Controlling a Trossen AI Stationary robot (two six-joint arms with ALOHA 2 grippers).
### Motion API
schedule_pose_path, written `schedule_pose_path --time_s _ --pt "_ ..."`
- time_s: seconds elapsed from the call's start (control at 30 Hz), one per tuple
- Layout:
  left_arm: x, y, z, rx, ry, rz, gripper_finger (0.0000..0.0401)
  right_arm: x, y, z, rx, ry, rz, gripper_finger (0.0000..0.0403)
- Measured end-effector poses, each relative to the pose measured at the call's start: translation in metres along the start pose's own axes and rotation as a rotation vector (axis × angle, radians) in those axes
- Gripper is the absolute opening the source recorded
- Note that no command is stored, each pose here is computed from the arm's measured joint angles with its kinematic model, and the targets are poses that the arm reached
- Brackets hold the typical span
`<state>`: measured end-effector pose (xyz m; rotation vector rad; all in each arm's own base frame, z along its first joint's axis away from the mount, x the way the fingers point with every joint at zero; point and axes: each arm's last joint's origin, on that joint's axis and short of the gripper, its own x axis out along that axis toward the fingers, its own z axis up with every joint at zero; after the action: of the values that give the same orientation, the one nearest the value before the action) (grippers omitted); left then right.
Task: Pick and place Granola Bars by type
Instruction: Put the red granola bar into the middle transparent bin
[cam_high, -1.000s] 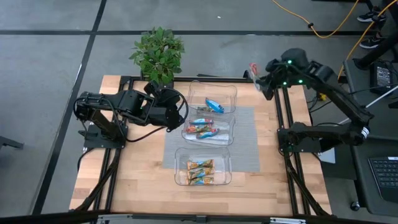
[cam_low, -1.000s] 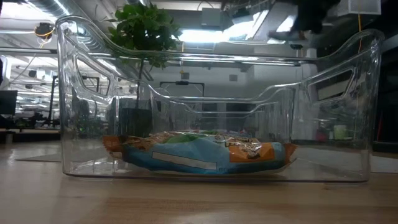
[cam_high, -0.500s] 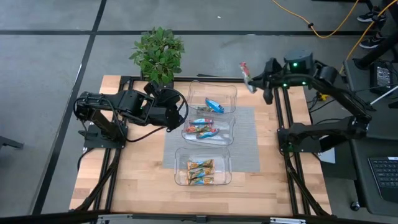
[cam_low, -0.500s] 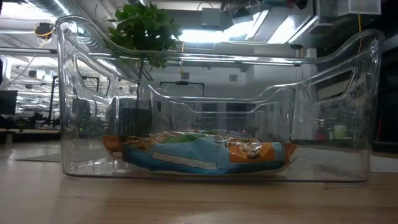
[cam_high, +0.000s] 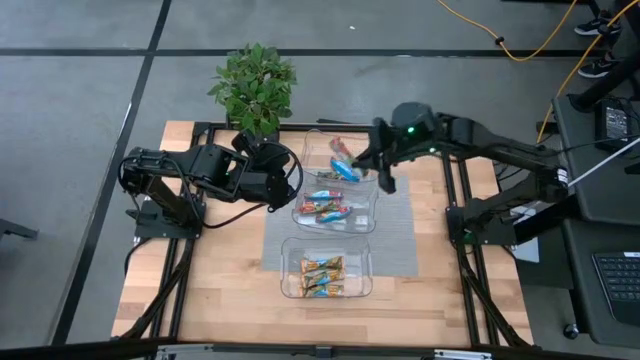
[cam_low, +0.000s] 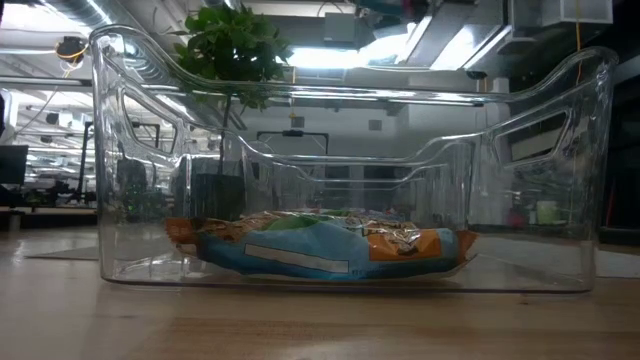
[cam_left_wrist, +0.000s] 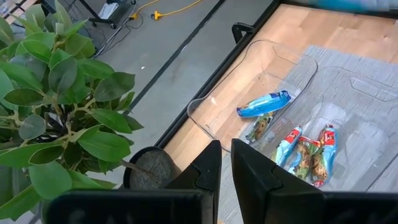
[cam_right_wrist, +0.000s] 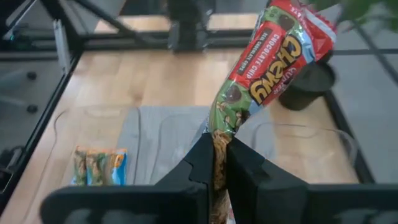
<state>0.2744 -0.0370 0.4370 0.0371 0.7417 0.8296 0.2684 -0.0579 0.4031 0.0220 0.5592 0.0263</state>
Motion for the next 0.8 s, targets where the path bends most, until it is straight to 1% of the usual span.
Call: schedule_pose_path --time_s 0.1,0.27,0.37,0.47,0.6,0.7,0.8 --pt "0.0 0.0 0.0 0.0 0.005 -0.008 0.0031 0.016 0.005 -0.002 -0.026 0.041 0.029 0.0035" --pt "0.0 0.0 0.0 0.0 0.005 -0.009 0.0031 0.047 0.011 -0.012 -0.067 0.15 0.075 0.0035" --pt "0.0 0.0 0.0 0.0 0.006 -0.01 0.0031 0.07 0.012 -0.023 -0.09 0.253 0.102 0.0035" --pt "0.0 0.0 0.0 0.0 0.006 -0.01 0.0031 0.093 0.011 -0.039 -0.081 0.358 0.122 0.0035" --pt "0.0 -0.001 0.0 0.001 0.006 -0.011 0.0031 0.121 0.008 -0.069 -0.06 0.492 0.142 0.0035" --pt "0.0 -0.001 0.0 0.001 0.006 -0.011 0.0031 0.136 0.008 -0.089 -0.056 0.562 0.153 0.0035" --pt "0.0 -0.001 0.0 0.001 0.006 -0.011 0.0031 0.146 0.008 -0.106 -0.056 0.637 0.132 0.0035"
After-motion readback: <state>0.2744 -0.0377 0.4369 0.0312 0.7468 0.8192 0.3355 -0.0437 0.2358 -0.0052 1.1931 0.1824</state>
